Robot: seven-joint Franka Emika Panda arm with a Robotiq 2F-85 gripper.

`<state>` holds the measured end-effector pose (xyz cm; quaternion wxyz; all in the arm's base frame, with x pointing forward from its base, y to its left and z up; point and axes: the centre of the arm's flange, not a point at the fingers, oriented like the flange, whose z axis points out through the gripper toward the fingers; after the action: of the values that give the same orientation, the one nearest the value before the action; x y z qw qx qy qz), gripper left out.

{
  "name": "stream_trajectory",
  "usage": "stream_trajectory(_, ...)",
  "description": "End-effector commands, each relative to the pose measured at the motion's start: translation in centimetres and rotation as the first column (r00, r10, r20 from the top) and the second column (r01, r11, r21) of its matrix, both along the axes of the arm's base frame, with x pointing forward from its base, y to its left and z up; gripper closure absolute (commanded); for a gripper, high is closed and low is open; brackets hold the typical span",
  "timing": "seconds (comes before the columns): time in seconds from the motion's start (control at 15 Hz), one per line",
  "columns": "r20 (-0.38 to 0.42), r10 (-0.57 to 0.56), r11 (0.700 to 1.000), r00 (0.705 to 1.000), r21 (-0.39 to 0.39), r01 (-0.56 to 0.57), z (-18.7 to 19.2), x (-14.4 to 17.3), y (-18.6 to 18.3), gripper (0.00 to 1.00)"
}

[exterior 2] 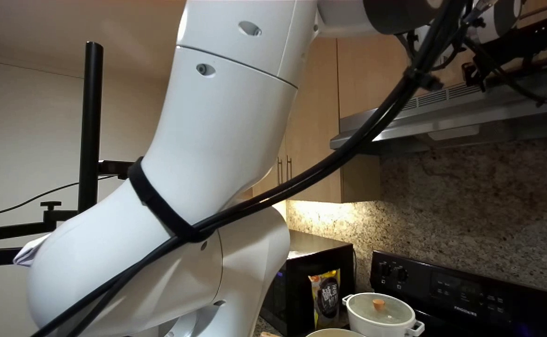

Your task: Turn on the light of the hood

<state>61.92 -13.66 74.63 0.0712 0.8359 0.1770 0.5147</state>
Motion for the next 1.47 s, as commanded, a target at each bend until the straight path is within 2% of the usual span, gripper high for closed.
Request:
stream_trajectory(0.0,-0.027,-0.014,1.0,1.0,0.012,0.014,-1.4,-1.4,0.8,0.0)
stream_trajectory(0.67,-0.056,-0.02,1.0,0.998,-0.001,0.02,-2.2,-0.3,0.0,0.0)
stream_trajectory(1.4,-0.023,-0.001,1.0,1.0,-0.012,0.001,-0.6,0.1,0.8,0.0)
